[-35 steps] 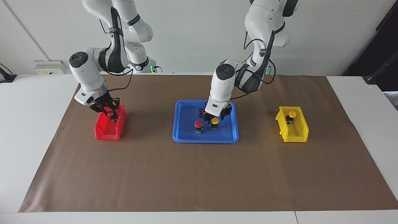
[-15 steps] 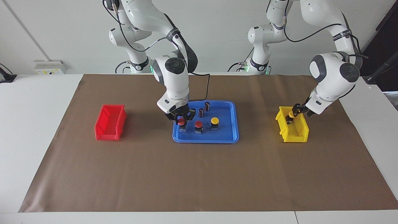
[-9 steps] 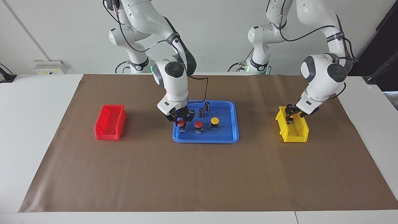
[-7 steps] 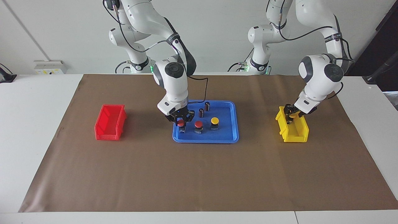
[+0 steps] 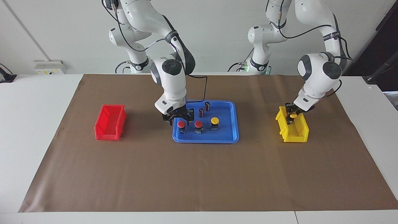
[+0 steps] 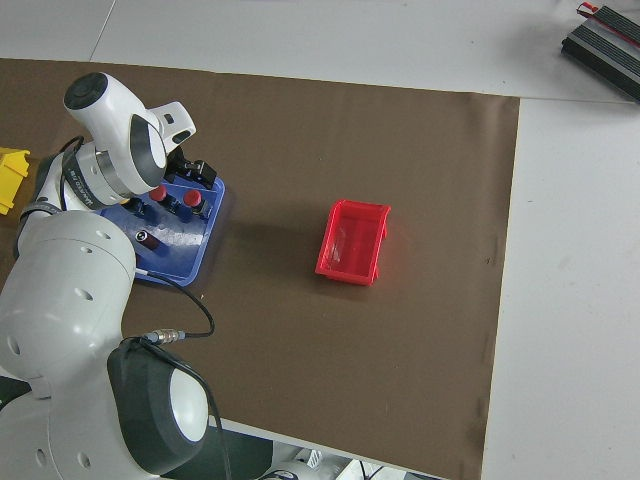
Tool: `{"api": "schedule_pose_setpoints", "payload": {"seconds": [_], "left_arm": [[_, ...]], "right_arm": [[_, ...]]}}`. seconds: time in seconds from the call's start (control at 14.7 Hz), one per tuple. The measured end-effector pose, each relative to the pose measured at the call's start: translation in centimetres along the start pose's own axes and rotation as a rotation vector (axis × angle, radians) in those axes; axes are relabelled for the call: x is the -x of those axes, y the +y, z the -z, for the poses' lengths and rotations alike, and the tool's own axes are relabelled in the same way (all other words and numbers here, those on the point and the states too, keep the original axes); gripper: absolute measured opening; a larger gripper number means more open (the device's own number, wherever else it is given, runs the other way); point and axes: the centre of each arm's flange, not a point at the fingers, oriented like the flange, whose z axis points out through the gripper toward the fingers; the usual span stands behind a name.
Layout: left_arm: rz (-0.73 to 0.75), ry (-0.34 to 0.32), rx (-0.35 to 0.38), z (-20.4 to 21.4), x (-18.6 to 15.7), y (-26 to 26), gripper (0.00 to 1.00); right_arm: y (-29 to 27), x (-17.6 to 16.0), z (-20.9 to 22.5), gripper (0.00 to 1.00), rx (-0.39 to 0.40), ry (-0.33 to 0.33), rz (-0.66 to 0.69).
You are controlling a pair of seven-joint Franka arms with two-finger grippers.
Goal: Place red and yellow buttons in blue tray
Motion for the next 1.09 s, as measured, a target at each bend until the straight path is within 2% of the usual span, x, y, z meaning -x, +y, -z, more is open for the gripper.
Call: {"api": "schedule_pose_setpoints", "payload": {"seconds": [0.2, 0.34, 0.55, 0.68, 0.89, 1.09], "left_arm": [[-0.004, -0.022, -0.003, 8.1, -2.7, 1.0, 0.41], [0.056, -0.004, -0.012, 11.3, -3.8, 6.7, 0.41], [0.122, 0.029, -0.009, 8.4, -2.6, 22.3, 0.41], [0.137, 0.052, 0.01, 5.2, -0.6, 29.8, 0.41], [0.142, 0.064, 0.025, 1.7, 0.3, 33.6, 0.41], [0.147, 0.065, 0.029, -0.6, -0.3, 33.7, 0.41]], "right_arm": [[7.7, -1.6, 8.9, 1.0, 0.028, -0.046, -0.029], [13.5, -1.5, 13.4, 1.0, 0.032, -0.067, -0.025], [21.7, -0.3, 17.5, 1.0, 0.031, -0.1, -0.009], [26.3, 0.0, 19.4, 1.0, 0.028, -0.121, 0.013], [33.0, -0.3, 20.8, 1.0, 0.02, -0.114, 0.018], [33.5, -0.7, 20.0, 1.0, 0.02, -0.129, 0.029]]}}
